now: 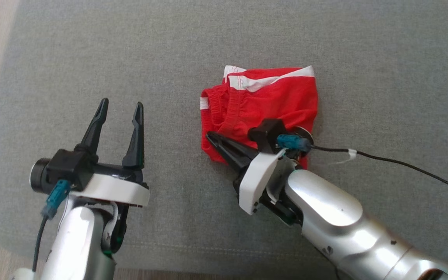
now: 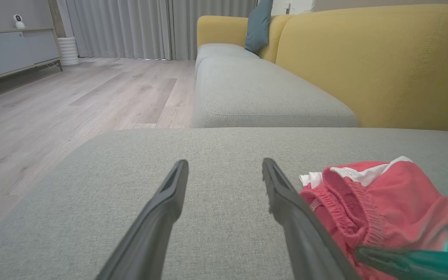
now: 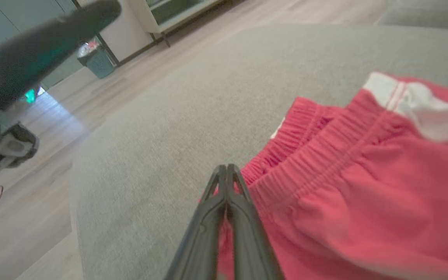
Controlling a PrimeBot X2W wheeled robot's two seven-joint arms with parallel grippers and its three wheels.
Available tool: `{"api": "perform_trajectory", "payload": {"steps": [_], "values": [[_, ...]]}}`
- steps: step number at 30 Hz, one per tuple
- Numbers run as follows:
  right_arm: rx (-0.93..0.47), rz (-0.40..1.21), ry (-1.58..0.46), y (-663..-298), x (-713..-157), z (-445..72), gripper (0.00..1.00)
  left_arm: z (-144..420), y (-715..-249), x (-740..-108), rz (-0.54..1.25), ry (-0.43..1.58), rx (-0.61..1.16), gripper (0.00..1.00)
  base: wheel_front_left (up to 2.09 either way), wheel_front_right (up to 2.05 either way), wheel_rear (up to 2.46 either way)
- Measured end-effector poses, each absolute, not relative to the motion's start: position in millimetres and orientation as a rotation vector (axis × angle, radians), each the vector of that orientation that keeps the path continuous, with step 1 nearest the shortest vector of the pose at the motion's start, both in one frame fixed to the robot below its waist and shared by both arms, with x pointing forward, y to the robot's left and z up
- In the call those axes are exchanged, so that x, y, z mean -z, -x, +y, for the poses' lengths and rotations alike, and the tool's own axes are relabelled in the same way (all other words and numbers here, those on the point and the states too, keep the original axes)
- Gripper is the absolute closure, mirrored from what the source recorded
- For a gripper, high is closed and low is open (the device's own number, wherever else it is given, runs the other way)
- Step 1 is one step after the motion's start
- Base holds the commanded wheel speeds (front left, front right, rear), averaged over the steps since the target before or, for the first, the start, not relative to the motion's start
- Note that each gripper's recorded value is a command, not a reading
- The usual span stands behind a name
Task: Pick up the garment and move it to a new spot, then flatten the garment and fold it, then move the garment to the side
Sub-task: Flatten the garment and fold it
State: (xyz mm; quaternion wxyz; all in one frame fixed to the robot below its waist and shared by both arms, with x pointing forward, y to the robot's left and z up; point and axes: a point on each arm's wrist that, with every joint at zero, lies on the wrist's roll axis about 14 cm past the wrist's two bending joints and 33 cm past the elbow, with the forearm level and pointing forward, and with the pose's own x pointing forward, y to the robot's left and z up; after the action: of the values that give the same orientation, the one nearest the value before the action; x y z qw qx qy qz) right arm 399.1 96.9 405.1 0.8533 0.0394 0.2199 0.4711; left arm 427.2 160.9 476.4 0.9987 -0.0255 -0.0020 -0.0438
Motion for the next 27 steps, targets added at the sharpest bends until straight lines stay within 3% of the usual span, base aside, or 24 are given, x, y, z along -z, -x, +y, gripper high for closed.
{"api": "perform_trajectory", "payload": {"steps": [1,2,4,8,14,24,27], "values": [[-0.994,0.43,-0.097,-400,-412,99,1.0,161,-427,-477,-0.006,0.051,0.087,0.0,0.0,0.0,0.0],[-0.996,0.392,-0.116,-402,-421,101,0.76,161,-427,-479,-0.009,0.051,0.087,0.0,0.0,0.0,0.0],[-0.983,0.313,-0.161,-407,-441,101,0.0,160,-426,-481,-0.016,0.048,0.089,0.0,0.0,0.0,0.0],[-0.856,0.169,-0.219,-431,-469,74,0.0,157,-423,-486,-0.03,0.047,0.097,0.0,0.0,0.0,0.0],[-0.553,0.062,-0.239,-452,-481,-14,0.0,157,-414,-486,-0.025,0.049,0.089,0.0,0.0,0.0,0.0],[-0.205,0.034,-0.137,-428,-493,-136,0.0,153,-412,-504,-0.078,0.035,0.104,0.0,0.0,0.0,0.0],[-0.181,0.039,-0.13,-417,-498,-144,0.0,157,-406,-504,-0.076,0.029,0.091,0.0,0.0,0.0,0.0]]}}
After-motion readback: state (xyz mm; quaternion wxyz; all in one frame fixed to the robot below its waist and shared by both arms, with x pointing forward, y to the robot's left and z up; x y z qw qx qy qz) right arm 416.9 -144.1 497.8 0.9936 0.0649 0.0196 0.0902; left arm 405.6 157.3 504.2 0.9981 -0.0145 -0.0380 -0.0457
